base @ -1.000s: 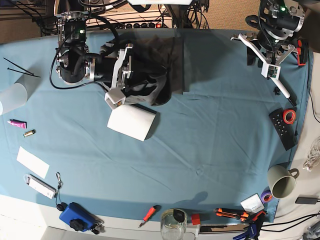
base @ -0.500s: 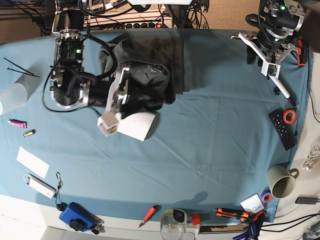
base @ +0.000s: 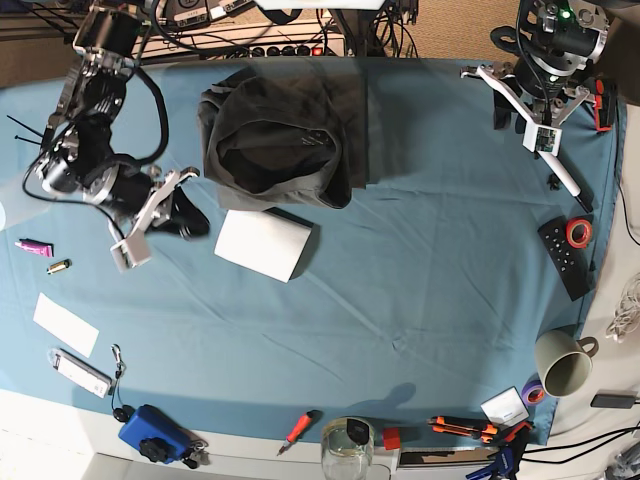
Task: Fold the T-shirt properly
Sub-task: 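Fold the held end over onto the shirt toward the left gripper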
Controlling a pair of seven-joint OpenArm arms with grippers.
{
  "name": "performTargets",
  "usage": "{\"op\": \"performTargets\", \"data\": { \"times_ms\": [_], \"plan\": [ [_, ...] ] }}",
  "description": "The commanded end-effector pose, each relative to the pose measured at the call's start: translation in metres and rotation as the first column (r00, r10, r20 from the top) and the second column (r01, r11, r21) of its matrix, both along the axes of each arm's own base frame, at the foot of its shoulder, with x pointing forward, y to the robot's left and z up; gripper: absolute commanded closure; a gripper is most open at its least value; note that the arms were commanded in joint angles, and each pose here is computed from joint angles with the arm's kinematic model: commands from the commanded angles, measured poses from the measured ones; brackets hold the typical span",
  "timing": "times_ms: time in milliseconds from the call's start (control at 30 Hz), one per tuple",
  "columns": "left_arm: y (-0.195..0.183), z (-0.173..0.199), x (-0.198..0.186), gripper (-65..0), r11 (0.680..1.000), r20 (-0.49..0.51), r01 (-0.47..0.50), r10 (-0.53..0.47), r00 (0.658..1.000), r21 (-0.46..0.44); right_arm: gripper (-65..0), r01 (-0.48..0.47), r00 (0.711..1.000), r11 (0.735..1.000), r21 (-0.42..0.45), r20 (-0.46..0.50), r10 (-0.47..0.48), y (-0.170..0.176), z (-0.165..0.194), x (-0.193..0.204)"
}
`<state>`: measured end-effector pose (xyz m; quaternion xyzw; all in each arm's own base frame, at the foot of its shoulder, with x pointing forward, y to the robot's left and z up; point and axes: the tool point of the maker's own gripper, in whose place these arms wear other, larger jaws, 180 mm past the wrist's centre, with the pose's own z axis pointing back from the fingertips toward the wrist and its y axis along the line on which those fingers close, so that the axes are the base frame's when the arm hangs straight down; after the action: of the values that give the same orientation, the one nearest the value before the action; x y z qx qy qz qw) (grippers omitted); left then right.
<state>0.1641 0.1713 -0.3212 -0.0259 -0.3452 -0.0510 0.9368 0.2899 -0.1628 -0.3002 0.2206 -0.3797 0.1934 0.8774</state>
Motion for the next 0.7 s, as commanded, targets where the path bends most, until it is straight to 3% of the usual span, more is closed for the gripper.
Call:
{"op": "performTargets", "data": {
  "times_ms": [0, 200, 433, 567, 667],
  "plan": [
    [-0.003, 0.008, 0.004, -18.3, 1.0, 0.037, 0.015, -0.015, 0.999, -0.006, 0.0, 0.005, 0.999, 1.0, 0.017, 0.039, -0.005, -0.001, 0.011, 0.003],
    [-0.012, 0.014, 0.011, -18.3, 0.998, 0.069, 0.047, -0.044, 0.997, -0.047, 0.0, -0.002, 0.999, 1.0, 0.018, -0.051, 0.003, 0.001, -0.012, -0.021],
    [-0.012, 0.014, 0.011, -18.3, 0.998, 0.07, 0.048, -0.044, 0.997, -0.048, 0.0, -0.159, 0.963, 0.983, 0.096, -0.203, 0.176, 0.046, -0.042, -0.071],
    [-0.012, 0.014, 0.011, -18.3, 0.998, 0.07, 0.048, -0.044, 0.997, -0.048, 0.0, -0.261, 0.927, 0.954, 0.148, -0.237, 0.29, 0.08, -0.049, -0.09],
    [-0.012, 0.014, 0.011, -18.3, 0.998, 0.07, 0.048, -0.044, 0.997, -0.048, 0.0, -0.344, 0.9, 0.908, 0.24, -0.19, 0.391, 0.105, -0.037, -0.1]
  ]
}}
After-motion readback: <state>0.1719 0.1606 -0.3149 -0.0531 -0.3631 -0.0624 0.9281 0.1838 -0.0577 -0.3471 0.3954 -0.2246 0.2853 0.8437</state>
